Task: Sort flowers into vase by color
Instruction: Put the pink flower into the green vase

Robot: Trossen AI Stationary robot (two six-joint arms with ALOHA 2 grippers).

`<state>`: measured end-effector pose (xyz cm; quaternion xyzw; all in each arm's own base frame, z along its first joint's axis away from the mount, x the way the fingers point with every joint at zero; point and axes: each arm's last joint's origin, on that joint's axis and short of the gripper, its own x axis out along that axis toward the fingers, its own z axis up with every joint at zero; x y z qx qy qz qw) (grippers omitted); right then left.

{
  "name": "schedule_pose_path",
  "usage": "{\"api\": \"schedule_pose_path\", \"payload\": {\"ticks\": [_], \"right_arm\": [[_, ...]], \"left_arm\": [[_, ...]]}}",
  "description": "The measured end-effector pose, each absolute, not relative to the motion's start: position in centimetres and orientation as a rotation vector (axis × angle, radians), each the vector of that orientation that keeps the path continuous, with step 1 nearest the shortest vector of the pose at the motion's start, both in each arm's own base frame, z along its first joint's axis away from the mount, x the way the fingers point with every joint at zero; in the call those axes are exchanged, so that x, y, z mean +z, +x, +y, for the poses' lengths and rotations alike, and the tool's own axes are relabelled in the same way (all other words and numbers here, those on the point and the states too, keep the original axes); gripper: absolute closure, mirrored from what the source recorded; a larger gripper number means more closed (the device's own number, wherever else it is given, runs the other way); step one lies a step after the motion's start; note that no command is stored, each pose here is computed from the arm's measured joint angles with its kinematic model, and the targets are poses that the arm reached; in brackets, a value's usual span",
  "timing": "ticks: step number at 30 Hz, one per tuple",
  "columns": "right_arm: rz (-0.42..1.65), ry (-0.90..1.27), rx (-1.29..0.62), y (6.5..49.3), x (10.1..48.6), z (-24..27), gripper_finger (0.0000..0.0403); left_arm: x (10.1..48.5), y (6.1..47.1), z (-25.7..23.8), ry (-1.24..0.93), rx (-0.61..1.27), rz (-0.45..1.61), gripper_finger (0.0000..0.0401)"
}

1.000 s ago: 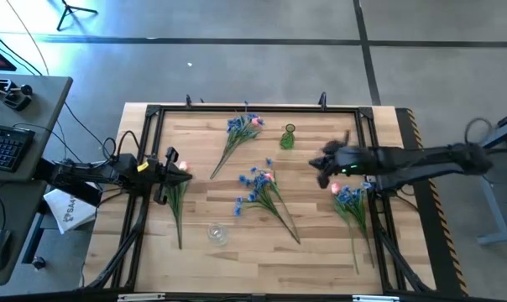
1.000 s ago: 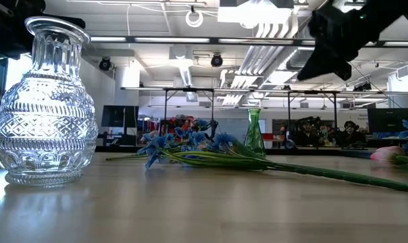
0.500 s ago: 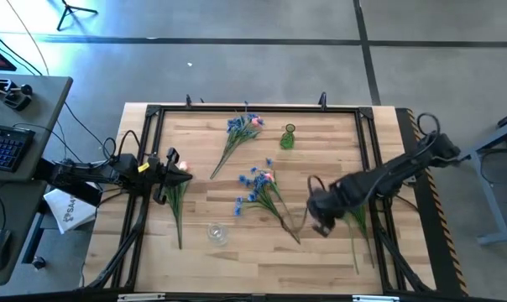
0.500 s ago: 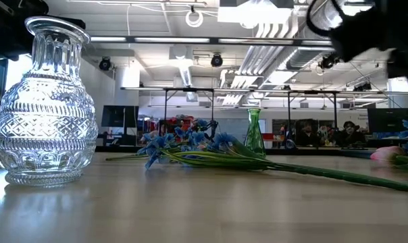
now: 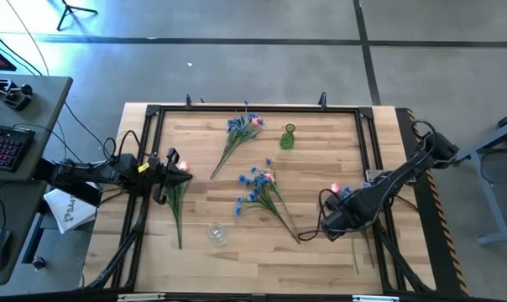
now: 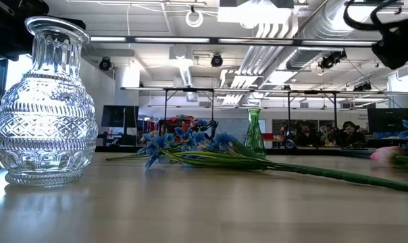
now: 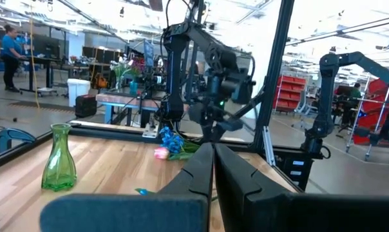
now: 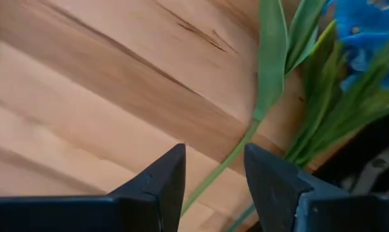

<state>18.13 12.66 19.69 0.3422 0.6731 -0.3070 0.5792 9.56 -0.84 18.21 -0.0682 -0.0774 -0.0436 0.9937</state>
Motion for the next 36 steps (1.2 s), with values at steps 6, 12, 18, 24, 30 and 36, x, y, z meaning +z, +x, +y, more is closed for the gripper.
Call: {"api": "schedule_pose_path", "payload": {"ticks": [6,12,18,24,30,36], "right_arm": [[1.619,0.842,-0.82,16.4,16.2,11.6,0.0254],[1.609,0.877,-0.872,15.9,14.9,11.1,0.0254],[1.616,0.892,-0.949,15.2,13.7,10.0,0.0261],[1.608,0.934,-0.884,15.4,13.0,9.7,0.0325],[1.603,0.891,-0.82,16.1,13.6,9.9,0.0394],[1.454,0.844,-0.612,18.2,14.8,10.8,0.0398]], "left_arm": [[18.2,9.6,-0.8,-0.136,-0.087,-0.152,0.0398],[18.1,9.6,-0.8,-0.136,-0.087,-0.148,0.0398],[18.1,9.6,-0.8,-0.149,-0.088,-0.148,0.0398],[18.1,9.6,-0.8,-0.164,-0.089,-0.138,0.0398],[18.0,9.6,-0.8,-0.172,-0.088,-0.134,0.0398],[18.0,9.6,-0.8,-0.173,-0.089,-0.133,0.0398]]}}
